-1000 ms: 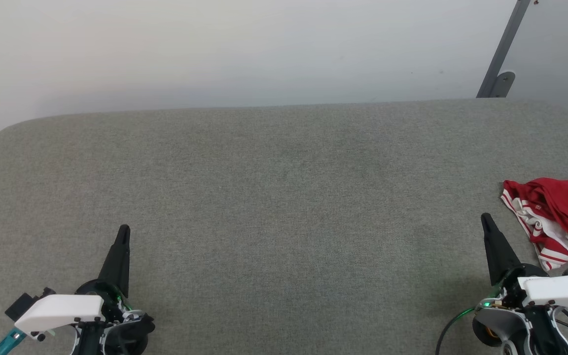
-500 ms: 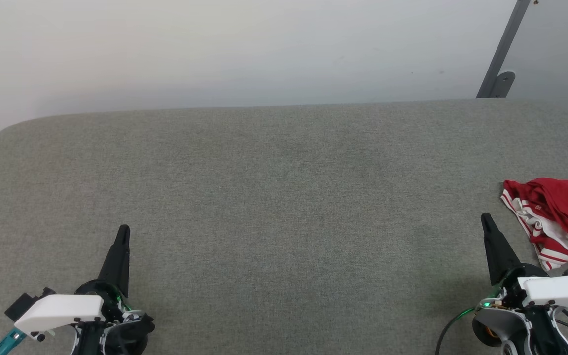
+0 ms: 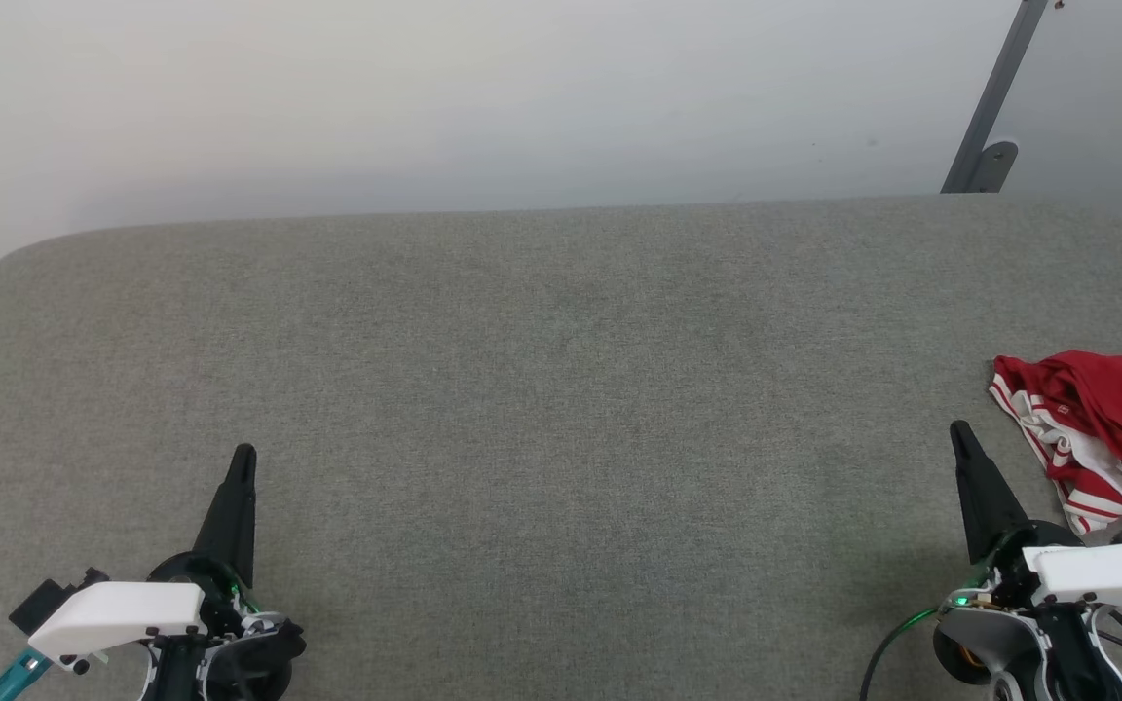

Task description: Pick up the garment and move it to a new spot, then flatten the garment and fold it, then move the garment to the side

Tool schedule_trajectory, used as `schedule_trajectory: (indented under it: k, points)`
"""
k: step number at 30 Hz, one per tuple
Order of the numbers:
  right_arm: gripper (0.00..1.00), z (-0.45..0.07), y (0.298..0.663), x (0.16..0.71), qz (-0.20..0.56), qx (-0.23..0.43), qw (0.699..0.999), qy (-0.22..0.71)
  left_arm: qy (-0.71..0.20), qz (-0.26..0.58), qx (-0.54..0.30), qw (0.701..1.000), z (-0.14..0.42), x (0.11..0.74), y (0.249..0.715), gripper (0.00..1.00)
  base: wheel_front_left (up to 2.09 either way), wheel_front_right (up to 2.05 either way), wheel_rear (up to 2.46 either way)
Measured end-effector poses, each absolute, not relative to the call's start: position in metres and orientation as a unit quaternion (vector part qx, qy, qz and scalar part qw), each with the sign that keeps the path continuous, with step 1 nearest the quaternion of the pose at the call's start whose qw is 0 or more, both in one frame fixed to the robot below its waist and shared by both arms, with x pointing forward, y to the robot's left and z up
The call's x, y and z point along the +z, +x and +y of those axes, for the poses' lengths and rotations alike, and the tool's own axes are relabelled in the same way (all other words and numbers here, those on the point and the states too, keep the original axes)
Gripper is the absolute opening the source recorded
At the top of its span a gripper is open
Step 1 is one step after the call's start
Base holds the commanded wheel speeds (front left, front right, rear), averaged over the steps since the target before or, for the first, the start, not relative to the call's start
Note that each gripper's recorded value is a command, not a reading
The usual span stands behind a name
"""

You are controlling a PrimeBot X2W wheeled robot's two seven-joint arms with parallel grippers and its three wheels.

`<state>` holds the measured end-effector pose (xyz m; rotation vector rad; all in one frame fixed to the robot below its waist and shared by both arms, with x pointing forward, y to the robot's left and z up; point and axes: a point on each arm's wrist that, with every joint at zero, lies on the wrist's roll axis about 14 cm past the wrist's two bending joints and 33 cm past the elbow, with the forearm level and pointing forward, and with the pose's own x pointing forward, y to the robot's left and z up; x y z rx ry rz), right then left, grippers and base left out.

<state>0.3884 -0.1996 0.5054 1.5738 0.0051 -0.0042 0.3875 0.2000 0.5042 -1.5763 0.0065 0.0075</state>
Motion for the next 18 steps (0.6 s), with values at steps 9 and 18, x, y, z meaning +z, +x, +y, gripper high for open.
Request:
schedule_trajectory:
  k: [9,18]
  points:
    - [0.00,-0.1998,0.3884,0.5054,0.002,-0.002,0.706,0.708,-0.709,0.003,0.004,0.706,0.2000,0.5041,0.3875,0.00,0.00,0.00,0.00]
    - [0.00,-0.1996,0.3884,0.5055,0.002,-0.002,0.706,0.708,-0.709,0.003,0.003,0.705,0.1997,0.5041,0.3875,0.00,0.00,0.00,0.00]
